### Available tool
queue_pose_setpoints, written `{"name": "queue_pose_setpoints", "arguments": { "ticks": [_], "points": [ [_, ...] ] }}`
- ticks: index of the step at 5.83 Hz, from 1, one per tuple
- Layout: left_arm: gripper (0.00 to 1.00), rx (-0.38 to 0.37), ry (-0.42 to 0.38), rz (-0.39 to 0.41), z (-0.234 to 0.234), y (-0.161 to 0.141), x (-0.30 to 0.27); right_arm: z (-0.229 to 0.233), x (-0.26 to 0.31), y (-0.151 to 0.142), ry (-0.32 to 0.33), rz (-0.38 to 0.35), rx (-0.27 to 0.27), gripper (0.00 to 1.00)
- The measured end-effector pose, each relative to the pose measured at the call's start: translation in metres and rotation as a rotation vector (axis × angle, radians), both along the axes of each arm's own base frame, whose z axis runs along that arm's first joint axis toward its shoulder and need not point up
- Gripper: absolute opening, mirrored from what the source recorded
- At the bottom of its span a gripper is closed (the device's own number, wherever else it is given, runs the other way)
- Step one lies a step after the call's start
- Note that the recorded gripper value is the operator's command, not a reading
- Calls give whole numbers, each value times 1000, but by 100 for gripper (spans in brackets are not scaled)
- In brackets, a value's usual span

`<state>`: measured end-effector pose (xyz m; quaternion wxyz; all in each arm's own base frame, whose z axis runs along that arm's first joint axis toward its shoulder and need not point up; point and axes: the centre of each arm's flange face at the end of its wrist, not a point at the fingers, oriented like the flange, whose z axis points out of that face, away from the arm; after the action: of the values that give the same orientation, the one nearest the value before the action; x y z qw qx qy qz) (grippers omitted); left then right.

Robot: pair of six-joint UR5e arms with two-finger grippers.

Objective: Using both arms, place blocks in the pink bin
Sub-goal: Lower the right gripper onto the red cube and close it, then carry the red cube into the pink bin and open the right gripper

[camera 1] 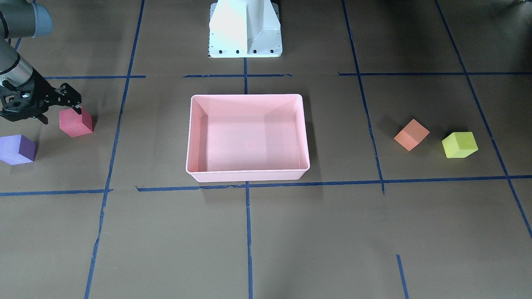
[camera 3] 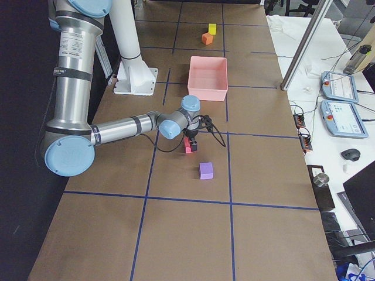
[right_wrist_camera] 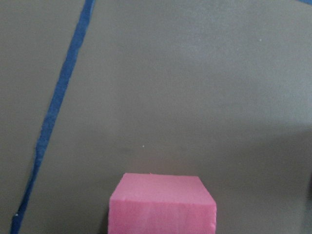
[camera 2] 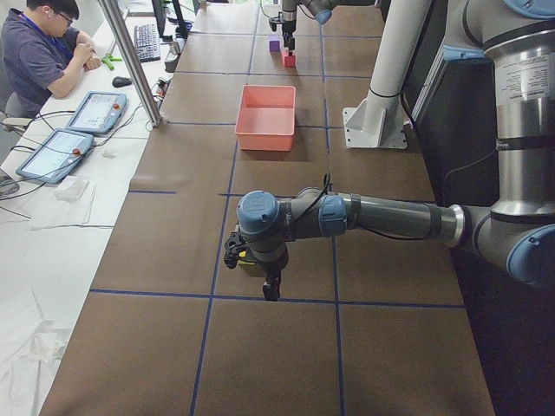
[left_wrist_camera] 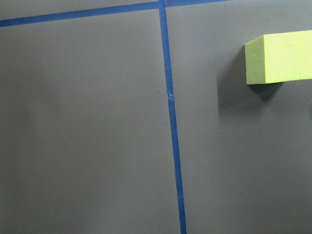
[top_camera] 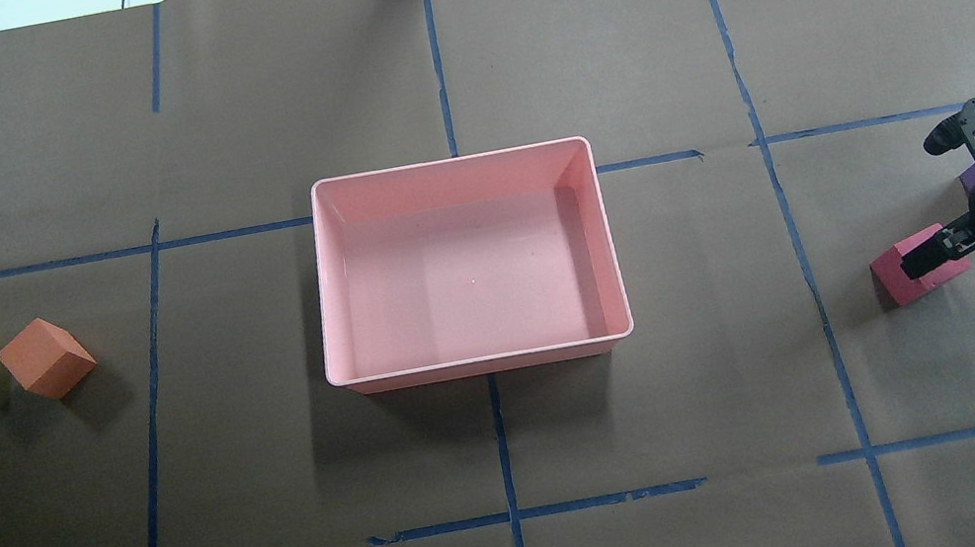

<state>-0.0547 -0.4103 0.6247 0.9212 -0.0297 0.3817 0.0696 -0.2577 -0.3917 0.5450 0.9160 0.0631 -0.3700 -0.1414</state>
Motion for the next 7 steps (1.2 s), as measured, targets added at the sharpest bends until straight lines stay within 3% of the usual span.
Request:
{"name": "queue_pose_setpoints", "arguments": {
  "ticks": [1,2,3,4,7],
  "points": [
    [100,-1,0,0,0,0,0,7,-15,1,19,-16,5,100],
    [100,-1,0,1,0,0,0,12,-27,1,32,-30,9,94],
    [100,-1,0,1,1,0,1,14,-35,0,36,-40,11,37],
    [100,-2,0,2,1,0,1,11,-38,-1,31,-41,15,33],
    [100,0,2,2,0,0,1,-21,-33,-1,-13,-29,44,33]
  ]
}}
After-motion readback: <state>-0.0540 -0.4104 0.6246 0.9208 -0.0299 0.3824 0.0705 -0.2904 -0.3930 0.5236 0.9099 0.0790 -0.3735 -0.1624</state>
